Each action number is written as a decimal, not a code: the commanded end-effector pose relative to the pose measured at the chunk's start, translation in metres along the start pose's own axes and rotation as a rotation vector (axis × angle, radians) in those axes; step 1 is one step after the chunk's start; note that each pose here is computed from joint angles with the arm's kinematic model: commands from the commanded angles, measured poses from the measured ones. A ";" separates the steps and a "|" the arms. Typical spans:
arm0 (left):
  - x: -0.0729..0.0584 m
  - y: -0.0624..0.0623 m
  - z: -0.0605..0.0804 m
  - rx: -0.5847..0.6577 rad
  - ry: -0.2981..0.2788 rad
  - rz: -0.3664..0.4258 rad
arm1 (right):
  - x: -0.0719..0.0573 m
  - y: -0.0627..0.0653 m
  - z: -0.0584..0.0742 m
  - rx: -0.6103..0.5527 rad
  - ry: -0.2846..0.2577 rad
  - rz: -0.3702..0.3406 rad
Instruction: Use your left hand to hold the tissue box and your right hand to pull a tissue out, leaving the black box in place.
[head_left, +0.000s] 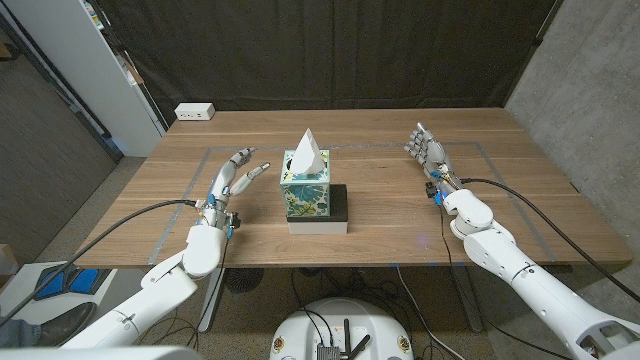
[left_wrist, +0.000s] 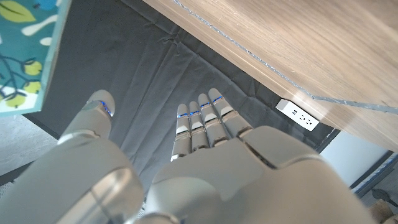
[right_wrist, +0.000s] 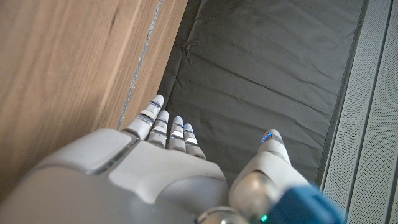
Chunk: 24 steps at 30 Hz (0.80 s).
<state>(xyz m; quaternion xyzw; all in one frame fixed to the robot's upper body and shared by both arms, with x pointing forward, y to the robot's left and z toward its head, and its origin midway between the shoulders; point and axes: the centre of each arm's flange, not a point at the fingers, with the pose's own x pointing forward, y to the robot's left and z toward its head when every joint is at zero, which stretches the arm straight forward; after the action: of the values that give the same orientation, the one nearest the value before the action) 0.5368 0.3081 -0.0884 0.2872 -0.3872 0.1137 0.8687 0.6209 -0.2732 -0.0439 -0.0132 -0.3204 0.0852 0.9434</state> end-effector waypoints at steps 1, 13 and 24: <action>-0.020 0.008 0.008 0.009 -0.019 -0.010 | -0.005 0.004 -0.001 -0.001 -0.001 -0.009; -0.042 0.013 0.001 -0.054 -0.019 -0.025 | -0.007 0.012 -0.001 0.000 -0.006 -0.015; -0.059 0.020 0.001 -0.086 -0.042 -0.025 | -0.011 0.024 -0.005 0.007 -0.002 -0.022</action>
<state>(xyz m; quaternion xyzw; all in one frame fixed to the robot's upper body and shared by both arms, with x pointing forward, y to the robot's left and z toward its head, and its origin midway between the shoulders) 0.5009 0.3191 -0.1138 0.2621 -0.3974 0.0921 0.8746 0.6140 -0.2610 -0.0518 -0.0096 -0.3220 0.0768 0.9436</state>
